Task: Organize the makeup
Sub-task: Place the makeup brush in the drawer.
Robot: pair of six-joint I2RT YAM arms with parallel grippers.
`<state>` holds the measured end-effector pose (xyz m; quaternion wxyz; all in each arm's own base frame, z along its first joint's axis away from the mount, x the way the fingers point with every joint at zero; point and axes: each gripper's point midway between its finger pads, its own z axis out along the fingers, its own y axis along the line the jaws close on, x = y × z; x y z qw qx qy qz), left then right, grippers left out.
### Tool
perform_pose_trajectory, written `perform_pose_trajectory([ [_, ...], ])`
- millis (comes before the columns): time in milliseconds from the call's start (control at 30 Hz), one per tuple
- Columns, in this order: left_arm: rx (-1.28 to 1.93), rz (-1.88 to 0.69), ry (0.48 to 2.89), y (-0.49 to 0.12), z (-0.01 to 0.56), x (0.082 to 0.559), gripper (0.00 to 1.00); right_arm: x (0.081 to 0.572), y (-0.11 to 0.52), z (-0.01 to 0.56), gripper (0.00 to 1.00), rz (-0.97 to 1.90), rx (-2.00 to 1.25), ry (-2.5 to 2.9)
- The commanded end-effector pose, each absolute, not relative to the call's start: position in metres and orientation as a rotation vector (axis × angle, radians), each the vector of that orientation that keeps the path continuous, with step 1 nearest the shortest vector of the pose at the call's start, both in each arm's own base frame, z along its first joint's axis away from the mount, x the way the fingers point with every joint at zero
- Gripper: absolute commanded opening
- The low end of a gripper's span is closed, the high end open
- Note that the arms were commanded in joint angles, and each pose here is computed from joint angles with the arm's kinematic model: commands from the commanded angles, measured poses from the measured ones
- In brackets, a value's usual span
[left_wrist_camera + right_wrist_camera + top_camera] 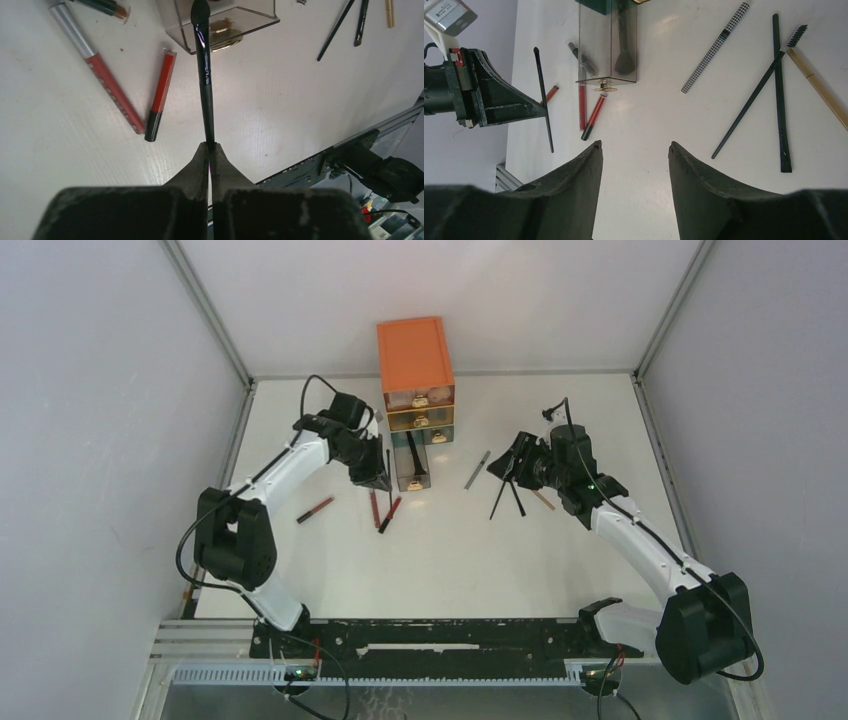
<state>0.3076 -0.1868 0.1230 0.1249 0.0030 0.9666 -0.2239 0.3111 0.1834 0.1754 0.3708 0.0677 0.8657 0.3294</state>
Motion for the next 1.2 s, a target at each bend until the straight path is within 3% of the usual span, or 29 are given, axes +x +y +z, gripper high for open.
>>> perform_pose_trajectory([
  [0, 0.001, -0.798, 2.728, -0.217, 0.146, 0.331, 0.0, 0.318, 0.184, 0.196, 0.59, 0.855, 0.153, 2.15],
  [633, -0.124, -0.811, 2.783, -0.241, 0.124, 0.41, 0.0, 0.31, 0.164, 0.197, 0.59, 0.817, 0.193, 2.139],
  [833, -0.158, -0.746, 2.786, -0.231, 0.124, 0.41, 0.22, 0.31, 0.164, 0.198, 0.59, 0.818, 0.192, 2.135],
  [1167, -0.133, -0.655, 2.667, -0.209, 0.171, 0.395, 0.26, 0.31, 0.174, 0.196, 0.59, 0.844, 0.17, 2.139],
])
